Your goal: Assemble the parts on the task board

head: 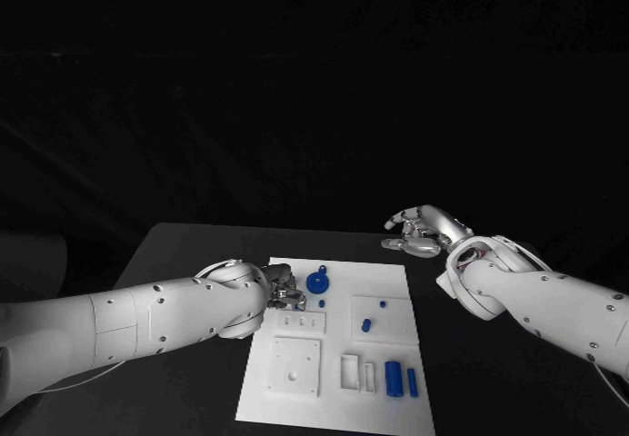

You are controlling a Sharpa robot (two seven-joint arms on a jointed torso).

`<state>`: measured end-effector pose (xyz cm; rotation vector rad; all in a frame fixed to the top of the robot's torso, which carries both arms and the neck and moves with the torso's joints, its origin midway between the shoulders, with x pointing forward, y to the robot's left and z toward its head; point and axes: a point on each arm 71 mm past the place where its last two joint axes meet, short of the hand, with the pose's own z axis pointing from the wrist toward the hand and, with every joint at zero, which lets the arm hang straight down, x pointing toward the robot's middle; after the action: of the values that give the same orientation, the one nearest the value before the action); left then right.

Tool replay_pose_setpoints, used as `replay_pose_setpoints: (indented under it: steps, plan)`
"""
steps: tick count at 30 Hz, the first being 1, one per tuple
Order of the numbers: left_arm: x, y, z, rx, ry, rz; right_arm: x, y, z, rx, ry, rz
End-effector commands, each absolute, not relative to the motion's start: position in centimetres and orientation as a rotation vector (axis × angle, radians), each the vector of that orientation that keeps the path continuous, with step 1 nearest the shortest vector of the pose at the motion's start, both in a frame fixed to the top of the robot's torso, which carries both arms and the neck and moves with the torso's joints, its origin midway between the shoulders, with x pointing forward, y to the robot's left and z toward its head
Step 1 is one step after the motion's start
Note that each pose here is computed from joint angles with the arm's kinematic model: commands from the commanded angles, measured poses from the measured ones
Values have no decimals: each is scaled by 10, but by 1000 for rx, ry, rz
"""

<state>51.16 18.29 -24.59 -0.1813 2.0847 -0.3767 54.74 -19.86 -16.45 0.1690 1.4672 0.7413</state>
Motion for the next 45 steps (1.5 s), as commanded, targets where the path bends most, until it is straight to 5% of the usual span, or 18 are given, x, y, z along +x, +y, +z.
replay_pose_setpoints:
  steps: [1, 45]
  plan:
    - [509, 183, -254, -152, 2113, -341, 547, -197, -164, 161, 1471, 754]
    - [510, 175, -274, -150, 2175, -352, 547, -197, -166, 165, 1486, 748]
